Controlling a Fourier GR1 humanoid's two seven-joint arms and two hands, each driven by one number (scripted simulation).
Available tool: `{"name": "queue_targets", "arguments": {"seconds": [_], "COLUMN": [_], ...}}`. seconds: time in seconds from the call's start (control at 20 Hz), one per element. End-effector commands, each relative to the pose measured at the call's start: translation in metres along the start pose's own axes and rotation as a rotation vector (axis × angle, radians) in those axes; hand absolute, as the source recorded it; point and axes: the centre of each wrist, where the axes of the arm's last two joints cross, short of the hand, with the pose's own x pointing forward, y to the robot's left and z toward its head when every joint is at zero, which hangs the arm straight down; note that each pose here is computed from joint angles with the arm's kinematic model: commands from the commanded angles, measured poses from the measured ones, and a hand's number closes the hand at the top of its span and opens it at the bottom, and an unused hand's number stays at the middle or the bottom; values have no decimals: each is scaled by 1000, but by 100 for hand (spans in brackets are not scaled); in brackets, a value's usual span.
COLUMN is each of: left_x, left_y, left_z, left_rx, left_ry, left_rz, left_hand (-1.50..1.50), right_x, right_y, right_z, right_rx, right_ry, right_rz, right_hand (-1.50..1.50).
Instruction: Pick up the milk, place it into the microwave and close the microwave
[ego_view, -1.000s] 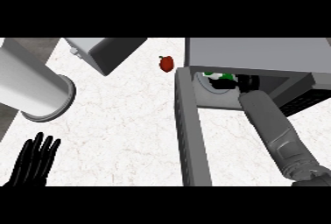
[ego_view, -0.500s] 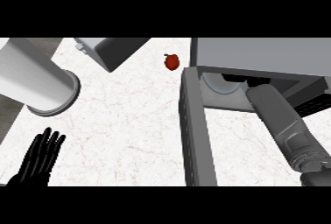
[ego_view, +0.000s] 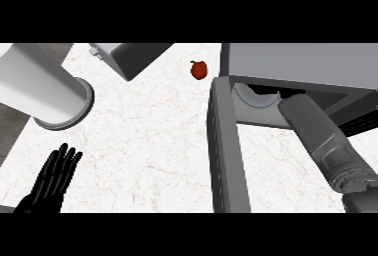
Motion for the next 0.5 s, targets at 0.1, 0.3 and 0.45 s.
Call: {"name": "queue_targets", "arguments": {"seconds": [0.1, 0.3, 0.45], "left_x": [-3, 1, 2], "left_y": [-9, -5, -9], "left_z": [-7, -6, -2], "left_rx": [-34, -29, -35], "left_ry": [-6, -23, -26], "left_rz": [25, 39, 45], "left_hand": [-150, -150, -150], "right_x": [0, 5, -6], "right_y": [8, 11, 9], "right_z": [8, 9, 14], "right_rx": [77, 68, 82], "right_ry": [-22, -38, -58], "right_rz": [-123, -210, -279], "right_hand": [-150, -150, -150]}}
